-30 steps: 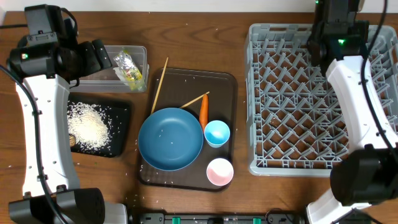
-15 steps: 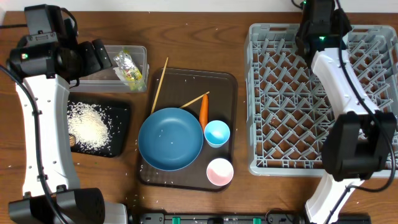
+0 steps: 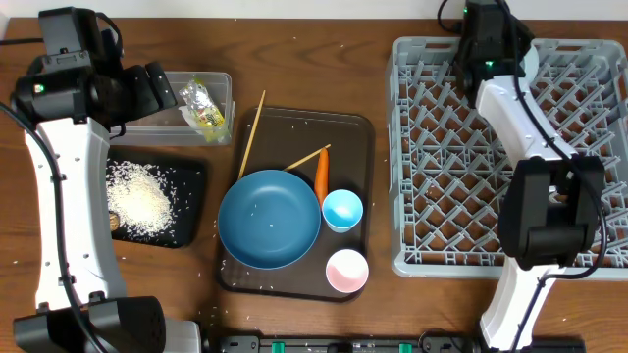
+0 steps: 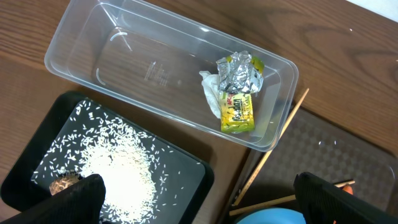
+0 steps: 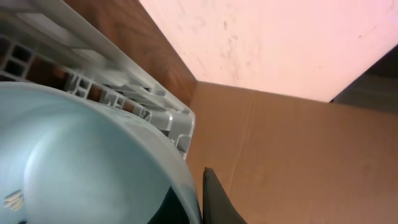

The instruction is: Sort waste into correct bins and load items into the dishwasher rack

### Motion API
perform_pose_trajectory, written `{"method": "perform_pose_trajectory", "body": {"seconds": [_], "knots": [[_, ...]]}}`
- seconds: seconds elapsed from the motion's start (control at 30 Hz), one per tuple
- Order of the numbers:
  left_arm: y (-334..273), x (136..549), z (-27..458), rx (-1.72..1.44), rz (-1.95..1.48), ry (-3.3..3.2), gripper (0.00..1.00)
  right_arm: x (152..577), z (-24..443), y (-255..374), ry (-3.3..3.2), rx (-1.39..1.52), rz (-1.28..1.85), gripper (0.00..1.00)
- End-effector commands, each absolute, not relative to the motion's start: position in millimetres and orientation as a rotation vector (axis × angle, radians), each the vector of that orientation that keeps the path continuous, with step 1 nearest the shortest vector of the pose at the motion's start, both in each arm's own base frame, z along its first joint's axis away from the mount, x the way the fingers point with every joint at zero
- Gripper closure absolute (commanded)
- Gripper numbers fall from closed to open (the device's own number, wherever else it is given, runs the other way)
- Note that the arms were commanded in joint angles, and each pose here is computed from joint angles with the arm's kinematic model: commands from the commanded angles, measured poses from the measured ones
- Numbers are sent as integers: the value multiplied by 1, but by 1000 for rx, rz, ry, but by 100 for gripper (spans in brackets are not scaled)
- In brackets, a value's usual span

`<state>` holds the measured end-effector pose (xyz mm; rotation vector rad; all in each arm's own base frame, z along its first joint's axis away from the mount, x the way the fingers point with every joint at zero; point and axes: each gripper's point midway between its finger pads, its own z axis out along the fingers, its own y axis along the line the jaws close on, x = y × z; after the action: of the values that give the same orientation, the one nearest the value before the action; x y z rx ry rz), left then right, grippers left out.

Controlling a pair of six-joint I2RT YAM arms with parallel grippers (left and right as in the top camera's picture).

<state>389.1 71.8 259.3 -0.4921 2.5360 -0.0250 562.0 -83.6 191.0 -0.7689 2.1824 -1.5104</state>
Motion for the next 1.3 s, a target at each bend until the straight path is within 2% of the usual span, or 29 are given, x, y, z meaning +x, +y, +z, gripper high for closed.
{"method": "perform_pose_trajectory", "body": {"seconds": [0.0, 0.23, 1.27], "knots": [[74, 388, 252, -509, -24, 2556, 2, 564, 188, -69, 2167, -826, -1530, 99], [74, 388, 252, -509, -24, 2556, 2, 565, 187, -52, 2147, -867, -1516, 99], [74, 388, 252, -509, -24, 2556, 2, 556, 180, -76, 2212, -878, -1562, 99]]}}
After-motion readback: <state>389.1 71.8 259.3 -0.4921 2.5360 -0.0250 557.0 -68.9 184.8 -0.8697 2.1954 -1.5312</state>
